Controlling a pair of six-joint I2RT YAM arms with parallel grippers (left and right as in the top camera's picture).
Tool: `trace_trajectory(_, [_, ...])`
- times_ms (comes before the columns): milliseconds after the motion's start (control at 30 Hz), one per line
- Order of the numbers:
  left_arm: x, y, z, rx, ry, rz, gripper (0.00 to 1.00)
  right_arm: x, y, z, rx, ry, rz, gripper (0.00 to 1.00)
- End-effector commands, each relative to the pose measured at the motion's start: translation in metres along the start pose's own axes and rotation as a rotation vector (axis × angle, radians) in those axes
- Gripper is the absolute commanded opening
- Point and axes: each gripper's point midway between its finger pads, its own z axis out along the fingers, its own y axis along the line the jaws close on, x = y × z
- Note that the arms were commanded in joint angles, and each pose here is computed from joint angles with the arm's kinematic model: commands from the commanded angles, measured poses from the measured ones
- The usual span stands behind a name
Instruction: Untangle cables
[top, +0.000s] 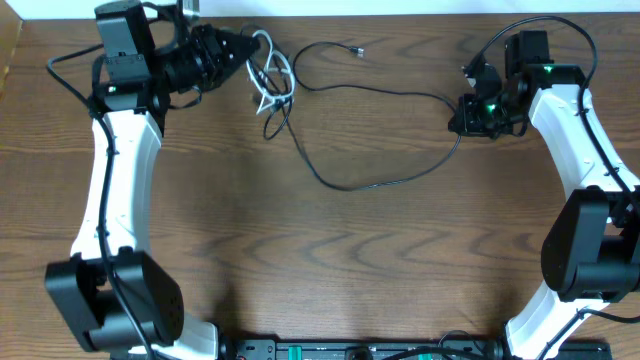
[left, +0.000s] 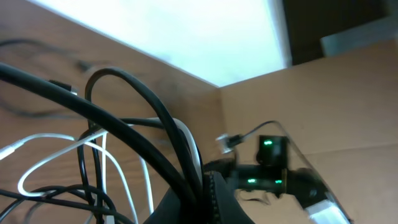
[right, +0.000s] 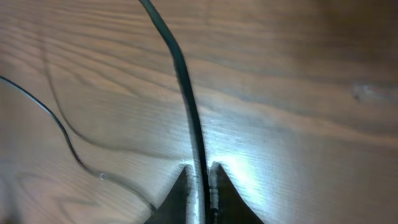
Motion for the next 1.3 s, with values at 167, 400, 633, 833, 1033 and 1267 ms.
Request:
trace_trajectory(167, [0.007, -0.072, -0.01, 0.124, 0.006, -0.079, 0.07, 0.0, -0.01, 0.0, 0.05, 0.008, -0.04, 0.77])
trace_trajectory(400, [0.006, -0.071, -0.003, 0.102, -0.008, -0.288, 0.07, -0.018, 0.031, -0.037, -0.096, -0.048, -0.187, 0.87])
trace_trajectory(633, [0.004, -0.069, -0.003, 0.098, -0.005, -0.6, 0.07, -0.027, 0.074, -0.054, -0.264, -0.105, -0.281, 0.91])
trace_trajectory(833, [0.003, -0.069, 0.004, 0.085, -0.032, -0.769, 0.07, -0.021, 0.121, -0.037, -0.379, -0.111, -0.381, 0.91])
trace_trajectory(1033, [-0.001, -0.094, 0.015, 0.156, -0.045, -0.762, 0.07, -0.012, 0.177, -0.016, -0.517, -0.132, -0.519, 0.93])
trace_trajectory(1267, [-0.009, -0.106, 0.019, 0.2, -0.079, -0.799, 0.07, 0.006, 0.212, 0.005, -0.604, -0.137, -0.616, 0.94])
